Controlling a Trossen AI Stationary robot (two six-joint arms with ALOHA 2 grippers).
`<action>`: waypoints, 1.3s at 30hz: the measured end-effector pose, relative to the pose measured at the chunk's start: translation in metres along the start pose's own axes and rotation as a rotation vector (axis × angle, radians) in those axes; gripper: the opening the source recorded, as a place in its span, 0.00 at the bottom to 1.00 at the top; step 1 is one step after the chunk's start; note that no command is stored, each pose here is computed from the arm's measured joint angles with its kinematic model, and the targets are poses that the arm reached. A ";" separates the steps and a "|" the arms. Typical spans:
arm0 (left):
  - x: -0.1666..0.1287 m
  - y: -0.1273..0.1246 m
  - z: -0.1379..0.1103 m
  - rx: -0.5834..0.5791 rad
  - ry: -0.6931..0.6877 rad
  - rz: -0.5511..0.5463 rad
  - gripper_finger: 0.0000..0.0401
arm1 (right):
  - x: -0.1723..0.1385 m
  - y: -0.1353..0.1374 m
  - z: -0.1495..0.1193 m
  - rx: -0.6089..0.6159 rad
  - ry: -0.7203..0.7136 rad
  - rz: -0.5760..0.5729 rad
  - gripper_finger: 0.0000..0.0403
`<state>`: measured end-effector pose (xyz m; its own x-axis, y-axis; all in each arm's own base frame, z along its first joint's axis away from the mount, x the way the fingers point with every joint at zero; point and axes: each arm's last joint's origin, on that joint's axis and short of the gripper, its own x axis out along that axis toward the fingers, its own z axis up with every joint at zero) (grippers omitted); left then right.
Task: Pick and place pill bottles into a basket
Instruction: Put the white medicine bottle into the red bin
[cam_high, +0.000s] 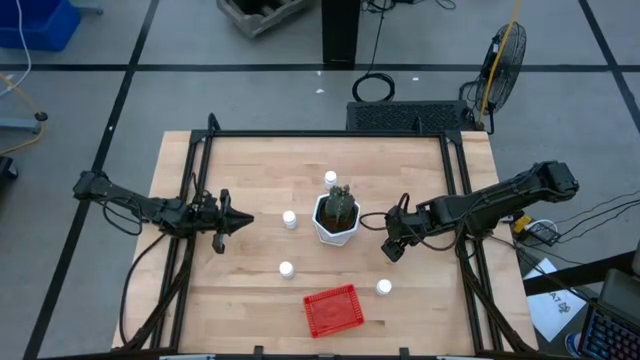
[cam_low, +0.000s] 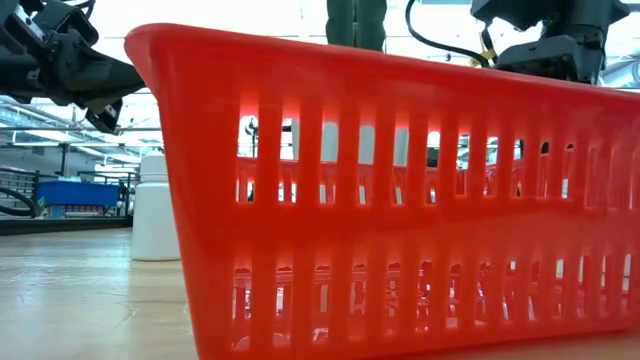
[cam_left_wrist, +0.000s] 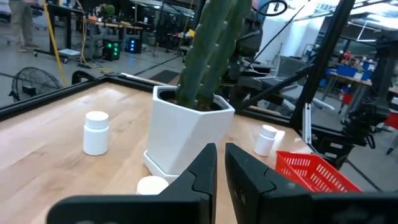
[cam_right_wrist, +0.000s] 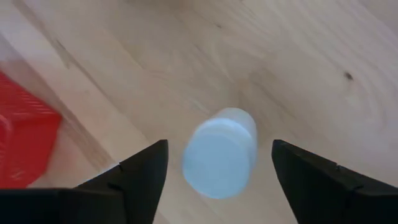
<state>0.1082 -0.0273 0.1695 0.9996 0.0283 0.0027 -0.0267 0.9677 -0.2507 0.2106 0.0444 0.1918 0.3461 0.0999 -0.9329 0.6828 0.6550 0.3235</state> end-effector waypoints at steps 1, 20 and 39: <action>0.000 0.000 0.000 -0.008 0.000 -0.001 0.09 | 0.000 0.000 0.000 -0.006 -0.002 0.003 0.66; 0.000 0.000 0.000 -0.048 0.000 -0.001 0.09 | 0.000 -0.001 -0.001 -0.034 0.035 -0.003 0.36; 0.000 0.000 0.000 -0.037 0.005 0.001 0.09 | -0.040 0.040 -0.009 -0.089 0.020 0.204 0.36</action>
<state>0.1082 -0.0273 0.1691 0.9996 0.0277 -0.0019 -0.0271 0.9576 -0.2868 0.2188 0.0732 0.2406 0.4582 0.2515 -0.8525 0.5400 0.6830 0.4918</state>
